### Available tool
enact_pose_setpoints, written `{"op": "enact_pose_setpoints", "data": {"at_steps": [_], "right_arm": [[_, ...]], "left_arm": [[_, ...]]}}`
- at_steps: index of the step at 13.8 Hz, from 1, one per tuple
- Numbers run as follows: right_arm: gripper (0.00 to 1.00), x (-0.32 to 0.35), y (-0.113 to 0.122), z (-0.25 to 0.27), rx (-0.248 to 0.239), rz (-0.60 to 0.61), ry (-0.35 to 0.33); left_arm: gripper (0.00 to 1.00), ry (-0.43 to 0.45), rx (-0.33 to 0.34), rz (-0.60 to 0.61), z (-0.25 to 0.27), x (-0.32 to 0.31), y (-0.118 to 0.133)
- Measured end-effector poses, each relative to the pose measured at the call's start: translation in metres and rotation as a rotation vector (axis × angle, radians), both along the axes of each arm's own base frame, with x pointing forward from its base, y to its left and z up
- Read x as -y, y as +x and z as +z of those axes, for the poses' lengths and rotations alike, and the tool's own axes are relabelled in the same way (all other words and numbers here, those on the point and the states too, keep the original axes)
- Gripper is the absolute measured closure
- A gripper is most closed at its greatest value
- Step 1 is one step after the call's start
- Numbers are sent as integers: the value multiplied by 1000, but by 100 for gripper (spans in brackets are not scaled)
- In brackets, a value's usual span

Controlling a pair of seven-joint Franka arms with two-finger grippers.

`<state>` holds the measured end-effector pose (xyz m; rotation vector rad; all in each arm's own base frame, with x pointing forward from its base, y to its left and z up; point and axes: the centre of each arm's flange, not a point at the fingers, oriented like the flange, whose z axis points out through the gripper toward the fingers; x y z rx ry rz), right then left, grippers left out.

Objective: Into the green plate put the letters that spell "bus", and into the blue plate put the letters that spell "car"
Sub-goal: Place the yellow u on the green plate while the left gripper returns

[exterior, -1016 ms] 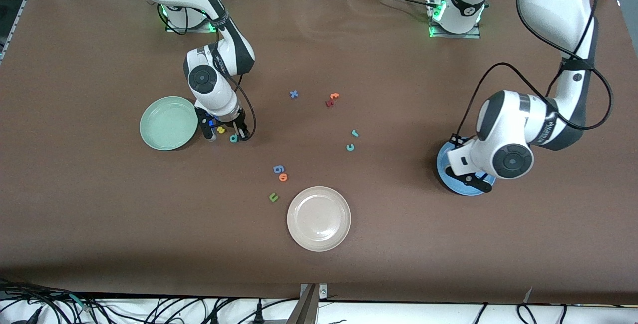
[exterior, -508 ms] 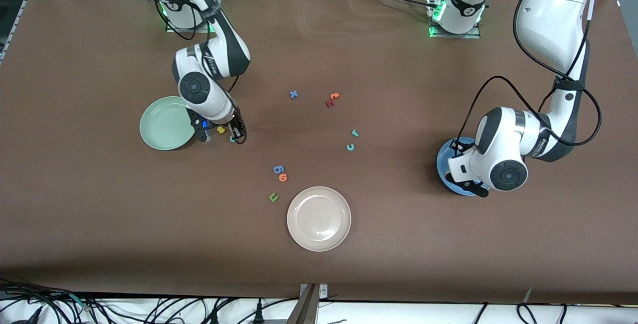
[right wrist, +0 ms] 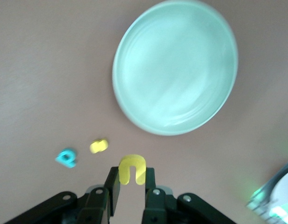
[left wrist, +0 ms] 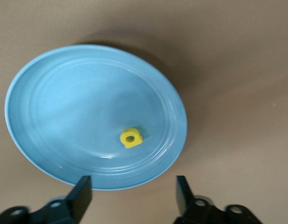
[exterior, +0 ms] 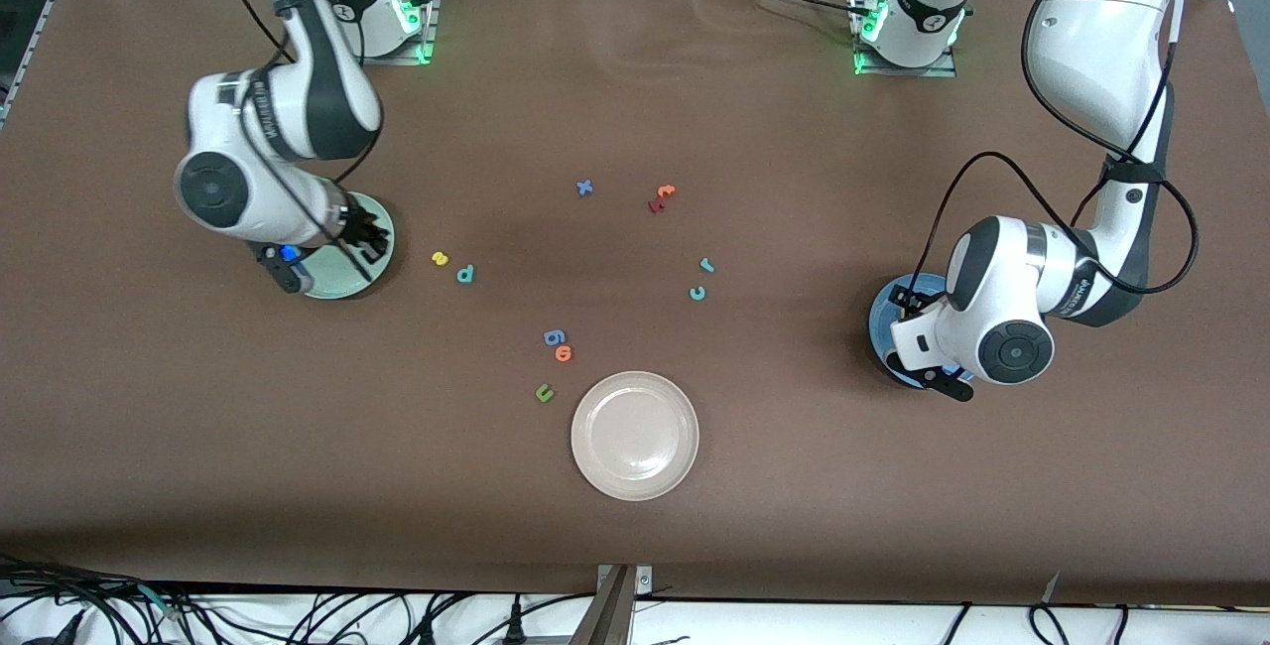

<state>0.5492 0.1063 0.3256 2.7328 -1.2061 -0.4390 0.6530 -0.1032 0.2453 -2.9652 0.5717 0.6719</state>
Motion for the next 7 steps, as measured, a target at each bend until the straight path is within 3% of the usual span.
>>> {"op": "enact_pose_setpoints", "data": {"at_steps": [1, 4, 7], "right_arm": [[74, 22, 0, -2, -13, 48, 19], [74, 82, -12, -23, -56, 198, 82], [74, 123, -27, -56, -45, 327, 115]], "left_arm": [[10, -10, 8, 74, 3, 12, 0], [7, -55, 73, 406, 9, 64, 3], [1, -8, 104, 629, 7, 115, -4]]}}
